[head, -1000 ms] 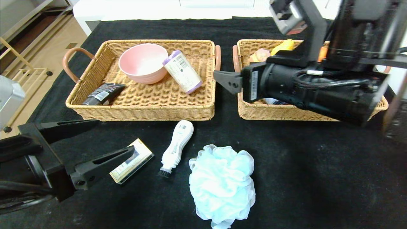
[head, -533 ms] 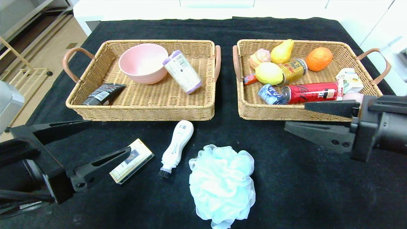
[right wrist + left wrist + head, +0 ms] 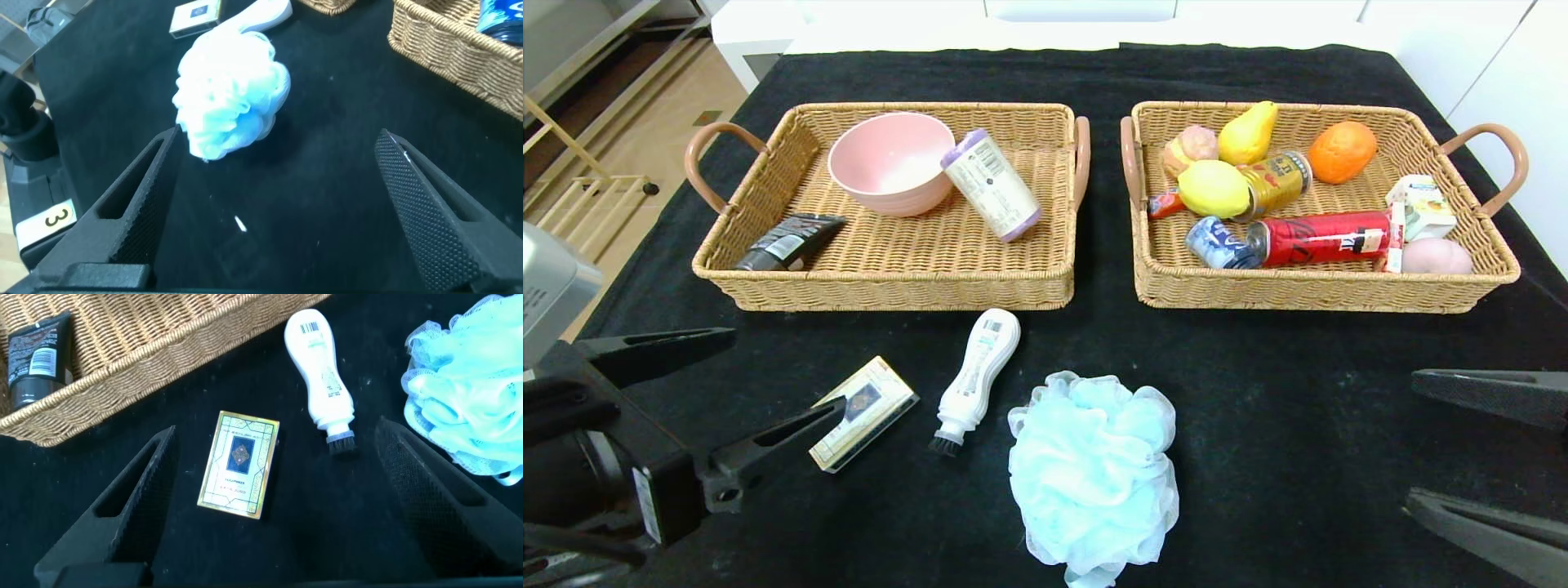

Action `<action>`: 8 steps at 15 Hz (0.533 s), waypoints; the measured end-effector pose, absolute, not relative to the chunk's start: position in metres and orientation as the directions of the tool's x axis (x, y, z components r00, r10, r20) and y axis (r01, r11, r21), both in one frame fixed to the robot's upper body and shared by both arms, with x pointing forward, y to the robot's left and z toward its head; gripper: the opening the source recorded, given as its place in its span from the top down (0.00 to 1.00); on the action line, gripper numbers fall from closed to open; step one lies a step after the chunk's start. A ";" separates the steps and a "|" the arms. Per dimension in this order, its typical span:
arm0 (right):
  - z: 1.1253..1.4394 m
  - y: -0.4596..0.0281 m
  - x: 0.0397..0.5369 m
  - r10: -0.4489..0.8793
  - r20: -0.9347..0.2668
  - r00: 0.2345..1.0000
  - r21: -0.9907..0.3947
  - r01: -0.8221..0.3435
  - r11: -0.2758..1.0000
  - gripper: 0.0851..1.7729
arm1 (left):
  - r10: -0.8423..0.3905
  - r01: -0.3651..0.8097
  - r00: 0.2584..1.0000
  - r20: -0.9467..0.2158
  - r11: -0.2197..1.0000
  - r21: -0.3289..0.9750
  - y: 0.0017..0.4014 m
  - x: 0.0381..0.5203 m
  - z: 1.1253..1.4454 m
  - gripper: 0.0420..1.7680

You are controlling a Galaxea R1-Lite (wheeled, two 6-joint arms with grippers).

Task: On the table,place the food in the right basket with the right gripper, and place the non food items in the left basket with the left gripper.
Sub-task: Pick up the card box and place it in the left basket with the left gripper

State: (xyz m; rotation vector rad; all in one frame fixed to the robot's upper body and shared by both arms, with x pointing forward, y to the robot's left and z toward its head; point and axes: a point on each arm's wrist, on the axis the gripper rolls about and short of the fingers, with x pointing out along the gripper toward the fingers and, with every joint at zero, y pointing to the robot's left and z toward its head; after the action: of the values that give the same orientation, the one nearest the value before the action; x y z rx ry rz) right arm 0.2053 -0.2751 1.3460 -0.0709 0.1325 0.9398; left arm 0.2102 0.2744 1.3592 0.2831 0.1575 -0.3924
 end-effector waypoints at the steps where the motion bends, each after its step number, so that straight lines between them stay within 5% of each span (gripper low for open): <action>1: 1.345 -0.277 0.201 0.800 -0.139 0.584 -0.017 -0.809 0.588 0.04 | -0.355 0.397 0.913 -0.202 0.887 0.237 0.275 0.209 1.361 0.03; 8: 1.330 -0.287 0.195 0.766 -0.072 0.638 -0.055 -0.770 0.636 0.04 | -0.267 0.304 0.948 -0.174 0.922 0.241 0.284 0.210 1.368 0.03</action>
State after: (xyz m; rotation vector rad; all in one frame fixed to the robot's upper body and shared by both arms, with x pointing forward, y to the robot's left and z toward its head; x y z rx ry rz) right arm 0.1946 -0.2873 1.3304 -0.0835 0.0434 0.8778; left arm 0.2097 0.2835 1.3684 0.2695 0.1394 -0.2942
